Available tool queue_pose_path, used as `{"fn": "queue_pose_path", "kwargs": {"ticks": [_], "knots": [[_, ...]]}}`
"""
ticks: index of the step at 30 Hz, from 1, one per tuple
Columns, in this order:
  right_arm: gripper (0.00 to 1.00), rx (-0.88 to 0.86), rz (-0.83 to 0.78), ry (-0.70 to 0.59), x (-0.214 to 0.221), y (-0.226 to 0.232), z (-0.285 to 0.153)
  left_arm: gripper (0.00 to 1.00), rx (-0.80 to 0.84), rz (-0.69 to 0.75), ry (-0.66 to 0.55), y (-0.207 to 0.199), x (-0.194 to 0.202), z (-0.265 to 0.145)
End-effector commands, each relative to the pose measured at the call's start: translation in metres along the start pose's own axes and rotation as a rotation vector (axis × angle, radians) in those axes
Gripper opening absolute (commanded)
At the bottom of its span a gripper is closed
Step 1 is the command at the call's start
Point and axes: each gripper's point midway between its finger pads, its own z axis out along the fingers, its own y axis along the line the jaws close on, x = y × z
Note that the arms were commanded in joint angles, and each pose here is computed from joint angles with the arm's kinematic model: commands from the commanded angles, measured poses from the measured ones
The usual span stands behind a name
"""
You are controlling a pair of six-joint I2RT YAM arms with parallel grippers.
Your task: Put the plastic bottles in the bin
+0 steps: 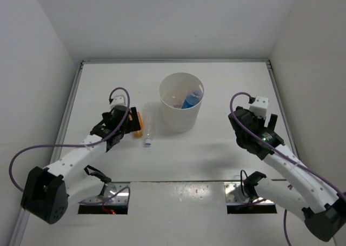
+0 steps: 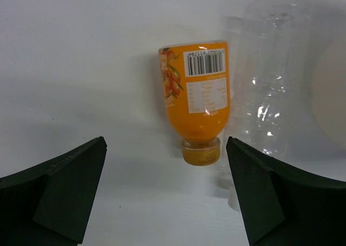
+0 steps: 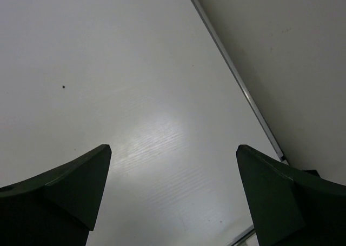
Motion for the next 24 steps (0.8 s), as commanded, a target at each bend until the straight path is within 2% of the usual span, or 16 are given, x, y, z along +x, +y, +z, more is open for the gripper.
{"fn": "queue_pose_path", "kwargs": {"ticks": [1,5,10,14,19,24], "knots": [[1.0,-0.027,-0.037,0.016,-0.006,0.012,0.0,1.0,0.037,-0.033,-0.029,-0.007,-0.014,0.015],[1.0,-0.048,-0.038,0.02,-0.006,0.015,-0.001,1.0,0.042,-0.051,-0.038,-0.001,-0.021,0.023],[1.0,-0.09,-0.042,0.018,-0.006,0.019,-0.003,1.0,0.079,-0.035,-0.031,-0.016,-0.035,0.041],[1.0,-0.098,-0.051,0.022,-0.005,0.02,-0.003,1.0,0.092,0.028,0.009,-0.03,-0.028,0.059],[1.0,-0.193,-0.099,0.059,0.004,0.035,-0.006,1.0,0.052,0.047,0.049,-0.015,-0.018,0.077],[1.0,-0.188,-0.158,0.096,0.013,0.042,0.0,0.98,0.04,0.047,0.097,-0.009,-0.005,0.086]]}}
